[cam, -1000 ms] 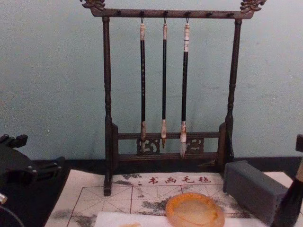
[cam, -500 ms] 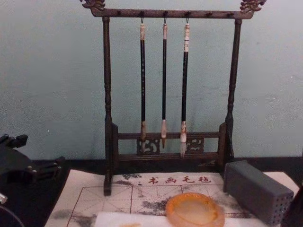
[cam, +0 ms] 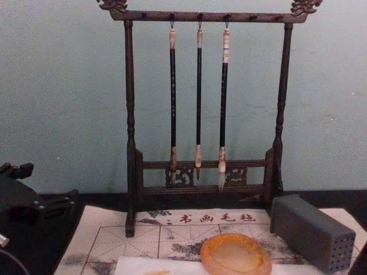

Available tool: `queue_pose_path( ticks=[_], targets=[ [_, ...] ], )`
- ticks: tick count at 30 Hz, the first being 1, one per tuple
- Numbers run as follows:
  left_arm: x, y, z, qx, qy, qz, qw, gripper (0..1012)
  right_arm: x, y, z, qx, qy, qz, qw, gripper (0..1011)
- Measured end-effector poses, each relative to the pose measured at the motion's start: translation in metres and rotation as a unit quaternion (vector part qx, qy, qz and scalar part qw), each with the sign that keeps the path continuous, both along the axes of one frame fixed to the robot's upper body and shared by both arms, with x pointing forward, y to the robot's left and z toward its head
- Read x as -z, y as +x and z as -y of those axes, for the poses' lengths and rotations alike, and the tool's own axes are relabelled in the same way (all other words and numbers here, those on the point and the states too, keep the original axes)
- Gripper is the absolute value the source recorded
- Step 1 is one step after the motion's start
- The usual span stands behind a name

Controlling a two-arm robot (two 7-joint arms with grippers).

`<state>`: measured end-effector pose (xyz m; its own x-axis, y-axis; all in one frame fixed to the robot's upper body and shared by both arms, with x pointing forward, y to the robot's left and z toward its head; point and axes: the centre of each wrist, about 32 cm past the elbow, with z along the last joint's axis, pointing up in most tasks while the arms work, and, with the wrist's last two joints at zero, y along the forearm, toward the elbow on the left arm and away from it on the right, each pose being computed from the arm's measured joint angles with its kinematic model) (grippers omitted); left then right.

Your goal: Pick up the brush from the inkstone, write on the paper, then place the brush back to its original position.

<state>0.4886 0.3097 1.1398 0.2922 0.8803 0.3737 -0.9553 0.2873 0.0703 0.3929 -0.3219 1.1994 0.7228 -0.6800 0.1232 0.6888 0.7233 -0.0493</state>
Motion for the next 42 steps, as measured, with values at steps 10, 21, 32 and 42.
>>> queue_pose_path(
  ticks=[10, 21, 32, 42],
  targets=[
    [0.0, 0.0, 0.0, 0.0, 0.0, 0.0, 1.0, 1001, -0.0017, -0.0034, 0.0022, -0.01, -0.005, 0.005, 0.9999, 198],
    [0.0, 0.0, 0.0, 0.0, 0.0, 0.0, 1.0, 1001, -0.0025, -0.0061, 0.0032, -0.016, -0.008, 0.007, 0.9998, 198],
    [0.0, 0.0, 0.0, 0.0, 0.0, 0.0, 1.0, 1001, -0.0035, -0.0084, 0.0039, -0.02, -0.01, 0.01, 0.9997, 198],
    [0.0, 0.0, 0.0, 0.0, 0.0, 0.0, 1.0, 1001, -0.0063, -0.0092, 0.0055, -0.018, -0.006, 0.017, 0.9997, 198]
  ],
)
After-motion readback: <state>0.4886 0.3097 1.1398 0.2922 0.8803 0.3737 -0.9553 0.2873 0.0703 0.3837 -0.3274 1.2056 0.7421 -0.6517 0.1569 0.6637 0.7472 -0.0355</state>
